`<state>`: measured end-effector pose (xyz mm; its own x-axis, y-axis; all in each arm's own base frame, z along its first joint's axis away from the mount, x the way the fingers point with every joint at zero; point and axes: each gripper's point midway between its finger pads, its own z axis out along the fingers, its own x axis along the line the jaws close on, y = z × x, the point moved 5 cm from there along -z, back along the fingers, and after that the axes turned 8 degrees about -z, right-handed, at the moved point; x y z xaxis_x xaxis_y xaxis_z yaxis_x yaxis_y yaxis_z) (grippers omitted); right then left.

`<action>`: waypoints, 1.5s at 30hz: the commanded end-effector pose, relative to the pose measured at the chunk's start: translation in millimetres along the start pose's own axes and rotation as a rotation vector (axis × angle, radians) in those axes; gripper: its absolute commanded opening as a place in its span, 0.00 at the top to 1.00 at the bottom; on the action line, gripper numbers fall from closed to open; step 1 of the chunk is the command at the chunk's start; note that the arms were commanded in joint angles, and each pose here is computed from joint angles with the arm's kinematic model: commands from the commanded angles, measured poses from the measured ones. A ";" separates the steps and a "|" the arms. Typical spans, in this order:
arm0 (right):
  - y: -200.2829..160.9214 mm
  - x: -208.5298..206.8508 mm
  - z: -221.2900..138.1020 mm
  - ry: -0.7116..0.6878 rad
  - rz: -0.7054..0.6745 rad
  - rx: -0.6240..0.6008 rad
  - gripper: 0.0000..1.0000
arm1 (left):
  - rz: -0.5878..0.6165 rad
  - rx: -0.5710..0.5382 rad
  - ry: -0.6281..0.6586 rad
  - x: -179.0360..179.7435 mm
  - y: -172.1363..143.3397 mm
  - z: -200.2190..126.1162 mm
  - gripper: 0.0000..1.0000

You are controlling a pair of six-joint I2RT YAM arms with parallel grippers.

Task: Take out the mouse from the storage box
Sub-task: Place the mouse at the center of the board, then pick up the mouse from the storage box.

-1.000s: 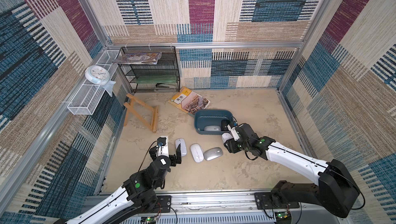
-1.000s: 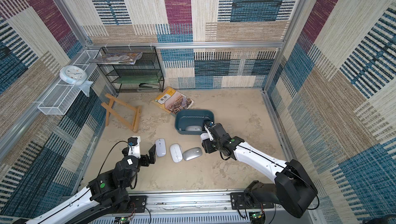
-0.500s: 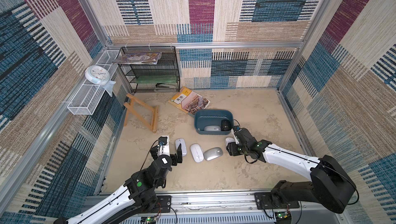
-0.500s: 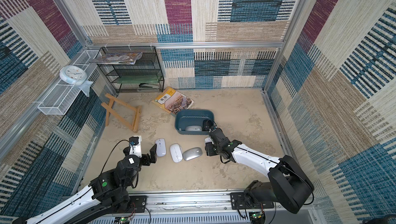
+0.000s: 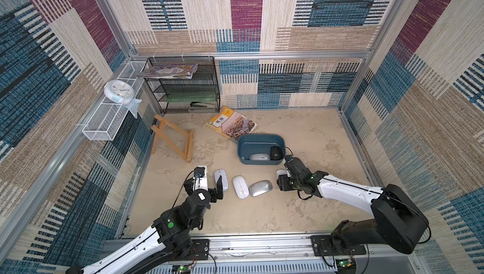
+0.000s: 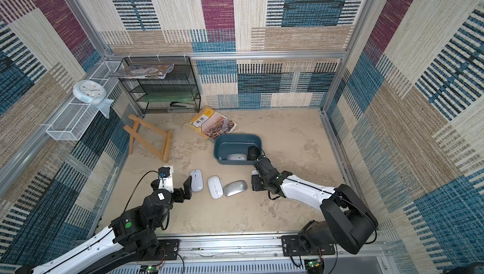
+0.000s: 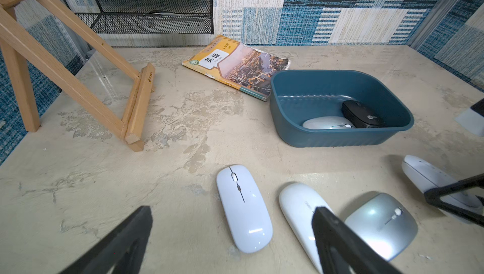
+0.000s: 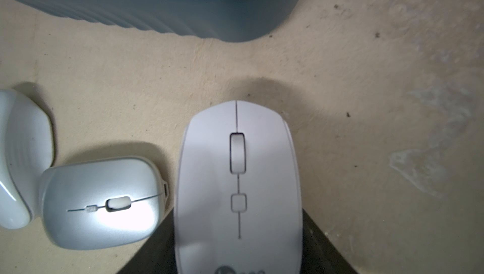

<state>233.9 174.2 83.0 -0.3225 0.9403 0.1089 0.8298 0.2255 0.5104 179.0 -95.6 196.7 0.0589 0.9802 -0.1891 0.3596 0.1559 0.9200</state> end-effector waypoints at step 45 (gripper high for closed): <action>27.1 -54.9 -105.3 -0.265 0.111 -0.532 0.12 | 0.128 0.700 -0.180 -193.2 30.9 141.2 0.03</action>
<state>224.8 104.8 179.5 -0.0926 0.9957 -0.0051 0.5184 0.0526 0.8535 311.4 -287.3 230.1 0.2821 0.9419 -0.1824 0.7560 -0.1012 0.6467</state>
